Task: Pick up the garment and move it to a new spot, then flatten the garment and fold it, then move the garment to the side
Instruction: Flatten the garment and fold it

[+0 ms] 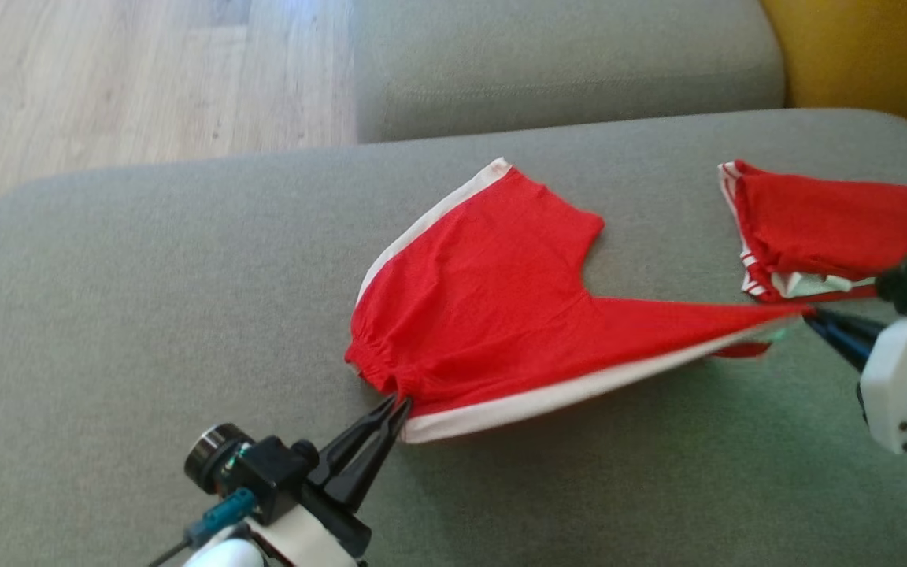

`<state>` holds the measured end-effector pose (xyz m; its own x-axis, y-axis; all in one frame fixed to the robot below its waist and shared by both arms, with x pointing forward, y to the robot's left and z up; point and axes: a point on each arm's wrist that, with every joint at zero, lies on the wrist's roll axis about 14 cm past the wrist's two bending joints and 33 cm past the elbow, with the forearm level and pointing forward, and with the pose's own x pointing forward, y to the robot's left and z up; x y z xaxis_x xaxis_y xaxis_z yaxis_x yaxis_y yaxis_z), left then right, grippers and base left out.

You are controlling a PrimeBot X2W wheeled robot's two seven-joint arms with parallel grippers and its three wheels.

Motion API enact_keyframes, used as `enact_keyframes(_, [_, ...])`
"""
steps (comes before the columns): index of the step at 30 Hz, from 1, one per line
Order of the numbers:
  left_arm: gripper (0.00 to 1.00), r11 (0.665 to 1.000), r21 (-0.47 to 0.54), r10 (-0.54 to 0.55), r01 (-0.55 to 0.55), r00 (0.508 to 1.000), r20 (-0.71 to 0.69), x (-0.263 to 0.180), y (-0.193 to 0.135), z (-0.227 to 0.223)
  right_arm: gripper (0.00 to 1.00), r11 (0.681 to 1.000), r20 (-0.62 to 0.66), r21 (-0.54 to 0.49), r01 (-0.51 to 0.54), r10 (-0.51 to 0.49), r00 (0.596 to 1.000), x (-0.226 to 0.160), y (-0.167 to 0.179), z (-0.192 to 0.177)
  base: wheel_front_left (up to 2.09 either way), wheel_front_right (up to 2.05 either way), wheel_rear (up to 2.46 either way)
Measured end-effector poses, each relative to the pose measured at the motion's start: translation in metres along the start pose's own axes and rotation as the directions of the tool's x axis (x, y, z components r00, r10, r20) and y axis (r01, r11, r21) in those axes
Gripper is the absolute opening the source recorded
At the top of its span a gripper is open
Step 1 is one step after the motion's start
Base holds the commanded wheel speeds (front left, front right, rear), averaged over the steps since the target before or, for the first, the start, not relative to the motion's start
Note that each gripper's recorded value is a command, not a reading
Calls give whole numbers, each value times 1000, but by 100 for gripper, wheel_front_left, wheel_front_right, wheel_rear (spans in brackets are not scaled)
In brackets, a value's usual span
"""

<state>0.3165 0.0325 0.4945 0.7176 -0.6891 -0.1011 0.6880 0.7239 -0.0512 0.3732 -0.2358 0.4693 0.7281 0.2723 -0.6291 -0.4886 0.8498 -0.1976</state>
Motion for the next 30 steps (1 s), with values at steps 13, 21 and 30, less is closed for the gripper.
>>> enact_keyframes(13, [0,982,-34,184,-186,982,-45,26,81,-10,0,982,167,-186,22,9,986,86,-12,117,0,0,0])
enact_keyframes(21, [0,959,-47,272,-280,954,-127,32,120,-35,0,959,147,-282,-20,64,987,147,1,156,0,0,0])
enact_keyframes(30, [0,932,-72,336,-356,920,-202,43,154,-65,0,924,54,-370,-94,122,991,227,22,164,0,0,0])
